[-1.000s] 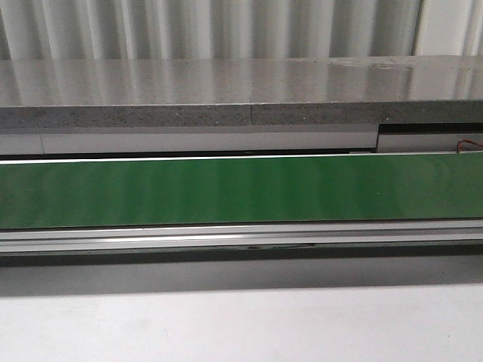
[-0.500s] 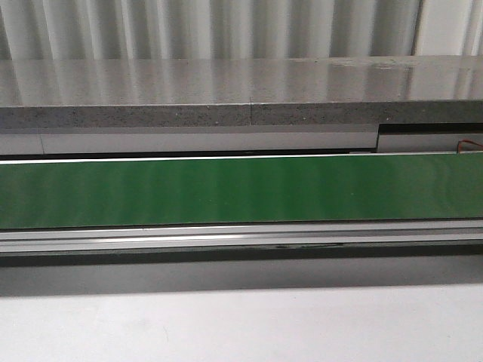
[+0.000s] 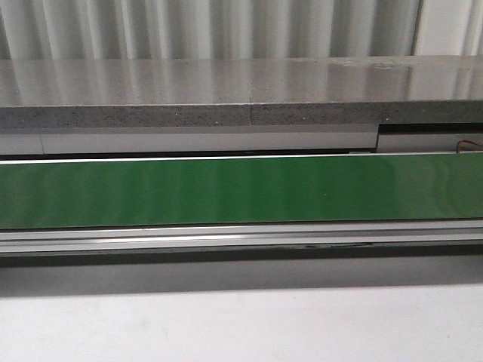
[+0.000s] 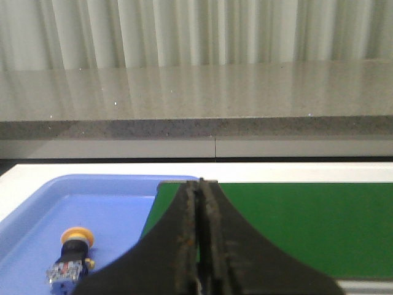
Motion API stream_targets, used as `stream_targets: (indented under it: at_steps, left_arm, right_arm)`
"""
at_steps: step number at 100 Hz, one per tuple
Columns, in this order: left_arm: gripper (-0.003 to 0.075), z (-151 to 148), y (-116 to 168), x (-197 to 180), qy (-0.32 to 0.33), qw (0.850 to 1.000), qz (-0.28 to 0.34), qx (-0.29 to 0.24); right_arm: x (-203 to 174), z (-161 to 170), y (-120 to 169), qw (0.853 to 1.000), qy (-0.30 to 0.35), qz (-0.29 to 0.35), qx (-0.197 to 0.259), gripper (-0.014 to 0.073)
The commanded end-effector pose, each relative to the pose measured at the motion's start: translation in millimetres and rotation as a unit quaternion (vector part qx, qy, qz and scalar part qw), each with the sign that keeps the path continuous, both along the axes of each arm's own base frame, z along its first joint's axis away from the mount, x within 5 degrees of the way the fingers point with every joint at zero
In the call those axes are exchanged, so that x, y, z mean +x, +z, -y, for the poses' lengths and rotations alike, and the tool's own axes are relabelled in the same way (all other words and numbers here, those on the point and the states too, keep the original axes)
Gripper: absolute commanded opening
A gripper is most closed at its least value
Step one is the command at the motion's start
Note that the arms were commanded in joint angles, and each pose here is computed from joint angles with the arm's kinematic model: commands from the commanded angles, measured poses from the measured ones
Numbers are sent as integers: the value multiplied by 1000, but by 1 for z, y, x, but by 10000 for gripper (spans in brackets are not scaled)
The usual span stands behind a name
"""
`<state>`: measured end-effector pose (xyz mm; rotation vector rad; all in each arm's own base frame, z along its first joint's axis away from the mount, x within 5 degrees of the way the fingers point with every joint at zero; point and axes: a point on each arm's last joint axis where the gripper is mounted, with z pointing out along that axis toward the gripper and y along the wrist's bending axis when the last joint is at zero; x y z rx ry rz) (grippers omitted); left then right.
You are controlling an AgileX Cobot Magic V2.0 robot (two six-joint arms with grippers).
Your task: Move button from right to left
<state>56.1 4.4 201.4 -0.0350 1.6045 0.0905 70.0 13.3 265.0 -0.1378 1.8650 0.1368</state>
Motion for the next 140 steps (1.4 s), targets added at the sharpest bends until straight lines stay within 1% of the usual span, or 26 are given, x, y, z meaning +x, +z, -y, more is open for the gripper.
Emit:
stream_targets:
  at_steps: [1, 4, 8, 15, 105, 120, 129, 140]
  left_arm:
    - [-21, 0, 1, -1, -2, 999, 54, -1]
    - [-21, 0, -2, -1, -2, 999, 50, -1]
    - [-20, 0, -6, -1, -2, 1000, 26, -3]
    - [-21, 0, -7, -1, -2, 1000, 21, -6]
    - [-20, 0, -7, -1, -2, 1000, 21, -6]
    - [-20, 0, -7, -1, -2, 1000, 21, -6]
    - [-20, 0, -7, -1, -2, 1000, 21, -6]
    - [-20, 0, -7, -1, -2, 1000, 21, -6]
  right_arm:
    - [2, 1, 16, 999, -3, 50, 3, -66]
    - [2, 1, 16, 999, -3, 51, 3, -66]
    - [2, 1, 16, 999, -3, 51, 3, -66]
    - [2, 1, 16, 999, -3, 50, 3, -66]
    - [2, 1, 16, 999, -3, 50, 3, -66]
    - [3, 2, 20, 997, -11, 77, 3, -66]
    - [3, 5, 21, 993, -33, 117, 3, -66]
    - [5, 11, 10, 984, -67, 166, 0, -66]
